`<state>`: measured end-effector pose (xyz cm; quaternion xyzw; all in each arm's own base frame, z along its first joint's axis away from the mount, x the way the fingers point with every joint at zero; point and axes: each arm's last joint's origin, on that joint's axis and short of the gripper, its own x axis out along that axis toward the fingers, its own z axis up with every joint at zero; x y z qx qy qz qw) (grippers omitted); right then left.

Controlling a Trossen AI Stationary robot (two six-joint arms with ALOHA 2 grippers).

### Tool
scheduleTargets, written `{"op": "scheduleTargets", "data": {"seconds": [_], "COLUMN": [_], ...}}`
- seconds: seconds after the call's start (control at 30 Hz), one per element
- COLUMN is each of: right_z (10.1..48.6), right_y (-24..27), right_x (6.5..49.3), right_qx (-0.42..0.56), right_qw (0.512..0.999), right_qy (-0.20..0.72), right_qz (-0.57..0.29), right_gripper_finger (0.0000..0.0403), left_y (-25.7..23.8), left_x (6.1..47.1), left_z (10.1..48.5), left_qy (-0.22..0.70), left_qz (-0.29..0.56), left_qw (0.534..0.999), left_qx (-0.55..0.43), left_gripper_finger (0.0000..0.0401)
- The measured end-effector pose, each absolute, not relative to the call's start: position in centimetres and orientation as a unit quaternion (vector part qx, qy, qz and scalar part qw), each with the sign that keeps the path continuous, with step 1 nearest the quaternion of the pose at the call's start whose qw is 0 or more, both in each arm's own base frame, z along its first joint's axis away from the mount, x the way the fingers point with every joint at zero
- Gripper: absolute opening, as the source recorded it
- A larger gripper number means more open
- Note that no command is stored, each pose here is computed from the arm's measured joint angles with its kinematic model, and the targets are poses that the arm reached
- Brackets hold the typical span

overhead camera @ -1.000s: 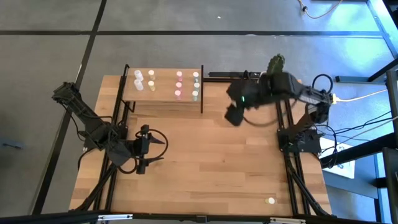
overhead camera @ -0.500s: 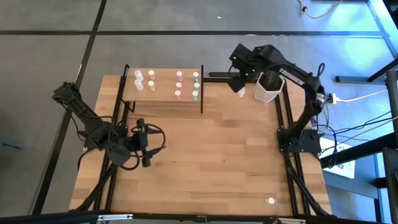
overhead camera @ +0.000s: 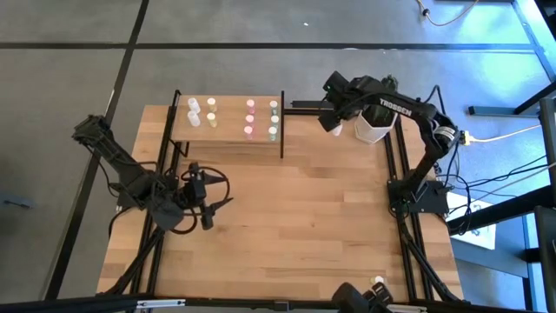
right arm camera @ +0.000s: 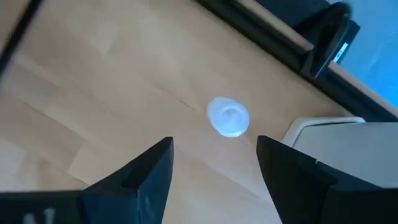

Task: Pick and place medicine bottles onto shelf by color
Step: Put the white pill bottle on the shelf and align it with the other white pill bottles

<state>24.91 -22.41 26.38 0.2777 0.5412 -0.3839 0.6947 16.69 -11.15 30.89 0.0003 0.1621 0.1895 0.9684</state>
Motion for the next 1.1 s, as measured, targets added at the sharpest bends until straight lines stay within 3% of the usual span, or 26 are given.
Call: {"op": "scheduleTargets", "data": {"seconds": [0.4, 0.7, 1.1], "right_z": [22.7, 21.6, 20.6], "right_y": [-22.4, -23.2, -23.1], "right_x": [24.4, 23.9, 23.6], "right_qx": [0.282, 0.26, 0.219], "right_qw": [0.693, 0.697, 0.713], "right_qy": [0.538, 0.526, 0.548], "right_qz": [-0.388, -0.412, -0.378], "right_gripper_finger": [0.0233, 0.0233, 0.0233], "left_y": [-10.0, -9.9, -9.9], "left_x": [17.3, 17.4, 17.3], "left_z": [30.8, 30.8, 30.7], "left_qy": [0.168, 0.169, 0.172], "left_qz": [0.217, 0.219, 0.22], "left_qw": [0.961, 0.961, 0.96], "left_qx": [-0.01, -0.009, -0.006], "left_gripper_finger": [0.0267, 0.0267, 0.0267]}}
